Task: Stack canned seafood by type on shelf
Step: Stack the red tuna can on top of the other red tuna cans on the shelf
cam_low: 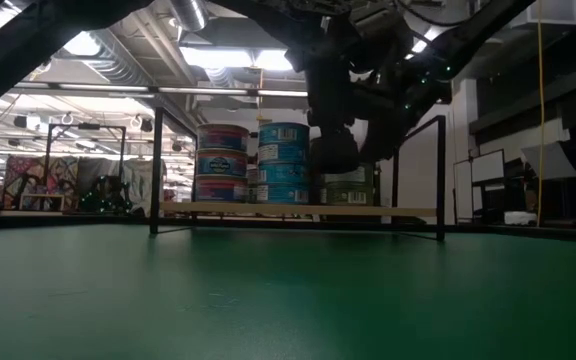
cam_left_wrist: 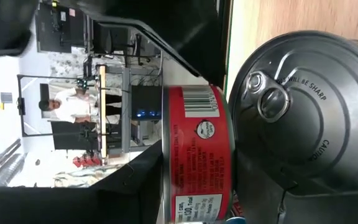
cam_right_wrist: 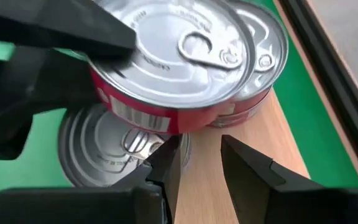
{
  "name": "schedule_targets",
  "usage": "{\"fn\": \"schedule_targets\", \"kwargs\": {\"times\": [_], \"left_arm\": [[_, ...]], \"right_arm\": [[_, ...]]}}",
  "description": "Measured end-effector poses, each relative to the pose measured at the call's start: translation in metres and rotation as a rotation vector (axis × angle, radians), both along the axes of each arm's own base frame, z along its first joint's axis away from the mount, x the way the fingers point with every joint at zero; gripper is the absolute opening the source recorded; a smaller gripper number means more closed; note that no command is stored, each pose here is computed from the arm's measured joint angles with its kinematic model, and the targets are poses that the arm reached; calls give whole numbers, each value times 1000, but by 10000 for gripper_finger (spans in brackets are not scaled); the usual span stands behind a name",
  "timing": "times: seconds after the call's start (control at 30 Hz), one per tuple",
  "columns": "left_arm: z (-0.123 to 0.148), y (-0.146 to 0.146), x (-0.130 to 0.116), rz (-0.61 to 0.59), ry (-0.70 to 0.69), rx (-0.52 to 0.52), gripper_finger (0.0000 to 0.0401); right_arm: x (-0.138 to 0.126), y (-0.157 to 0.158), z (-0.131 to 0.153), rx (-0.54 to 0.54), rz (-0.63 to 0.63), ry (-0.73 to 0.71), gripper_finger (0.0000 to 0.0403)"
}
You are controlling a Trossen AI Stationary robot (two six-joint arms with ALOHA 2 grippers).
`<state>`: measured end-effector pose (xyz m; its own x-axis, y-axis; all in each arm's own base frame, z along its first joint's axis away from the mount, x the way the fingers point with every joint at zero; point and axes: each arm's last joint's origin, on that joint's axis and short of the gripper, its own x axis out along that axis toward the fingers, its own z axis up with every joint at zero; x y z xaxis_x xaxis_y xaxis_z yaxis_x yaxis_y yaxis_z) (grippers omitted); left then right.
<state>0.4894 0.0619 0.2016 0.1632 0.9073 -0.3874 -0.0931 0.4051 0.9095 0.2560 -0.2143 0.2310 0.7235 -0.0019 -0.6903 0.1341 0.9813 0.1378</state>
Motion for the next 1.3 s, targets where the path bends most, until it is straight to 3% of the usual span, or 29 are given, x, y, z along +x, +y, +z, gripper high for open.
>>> {"fn": "schedule_targets", "kwargs": {"times": [1.3], "left_arm": [[0,0,1,-39,62,-2,167]], "right_arm": [[4,-3,-7,8,15,-11,117]]}}
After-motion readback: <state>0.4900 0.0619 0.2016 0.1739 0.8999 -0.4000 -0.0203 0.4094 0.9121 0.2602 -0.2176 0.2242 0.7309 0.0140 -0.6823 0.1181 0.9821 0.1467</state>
